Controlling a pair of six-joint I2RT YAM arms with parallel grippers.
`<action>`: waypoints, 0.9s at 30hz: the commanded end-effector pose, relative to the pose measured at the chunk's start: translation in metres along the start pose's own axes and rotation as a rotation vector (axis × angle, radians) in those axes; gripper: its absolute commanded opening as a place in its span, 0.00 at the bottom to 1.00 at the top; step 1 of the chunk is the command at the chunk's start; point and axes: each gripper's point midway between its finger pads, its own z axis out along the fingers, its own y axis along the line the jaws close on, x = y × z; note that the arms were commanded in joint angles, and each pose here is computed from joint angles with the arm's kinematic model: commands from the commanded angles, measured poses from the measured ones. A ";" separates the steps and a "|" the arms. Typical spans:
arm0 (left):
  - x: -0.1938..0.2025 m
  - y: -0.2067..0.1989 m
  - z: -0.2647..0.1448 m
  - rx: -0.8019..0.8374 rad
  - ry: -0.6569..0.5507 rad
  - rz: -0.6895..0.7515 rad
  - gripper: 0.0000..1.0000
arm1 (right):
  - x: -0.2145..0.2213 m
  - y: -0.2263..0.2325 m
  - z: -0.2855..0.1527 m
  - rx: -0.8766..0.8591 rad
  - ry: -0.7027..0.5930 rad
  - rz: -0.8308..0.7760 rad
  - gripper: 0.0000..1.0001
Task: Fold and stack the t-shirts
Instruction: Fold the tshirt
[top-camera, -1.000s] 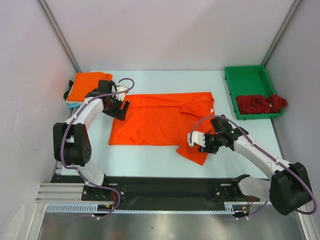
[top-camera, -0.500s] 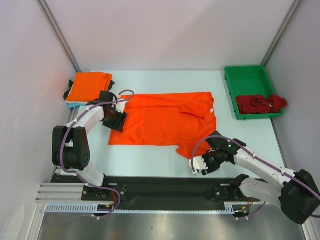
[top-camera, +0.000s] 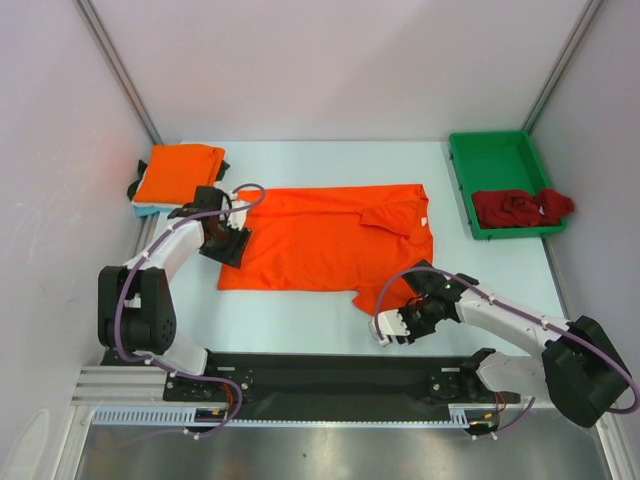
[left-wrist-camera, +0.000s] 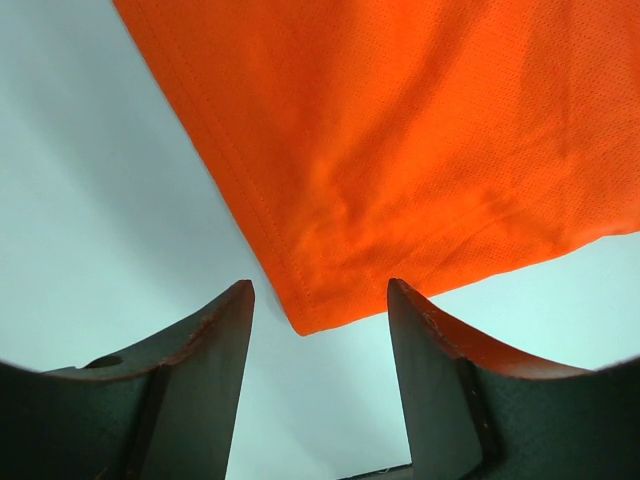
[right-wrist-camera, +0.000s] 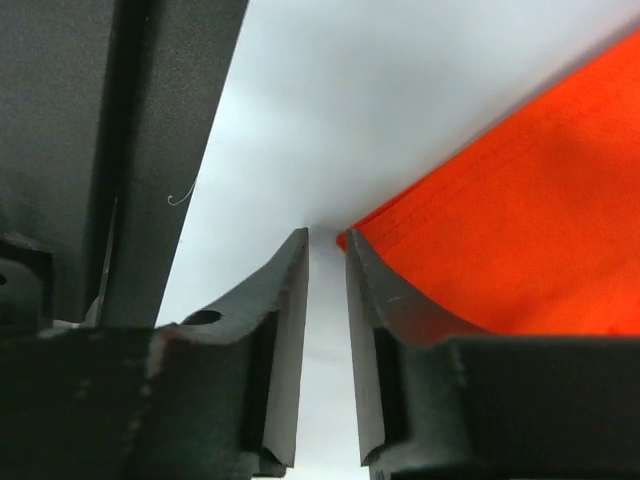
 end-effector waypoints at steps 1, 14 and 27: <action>0.007 0.003 -0.003 0.009 0.017 -0.024 0.61 | 0.004 -0.002 0.003 -0.012 0.024 -0.006 0.24; 0.045 -0.005 0.004 0.193 0.132 -0.073 0.57 | -0.001 -0.015 -0.010 0.093 0.041 0.095 0.00; 0.065 -0.004 0.020 0.235 0.208 -0.092 0.48 | -0.005 -0.020 -0.008 0.113 0.042 0.131 0.00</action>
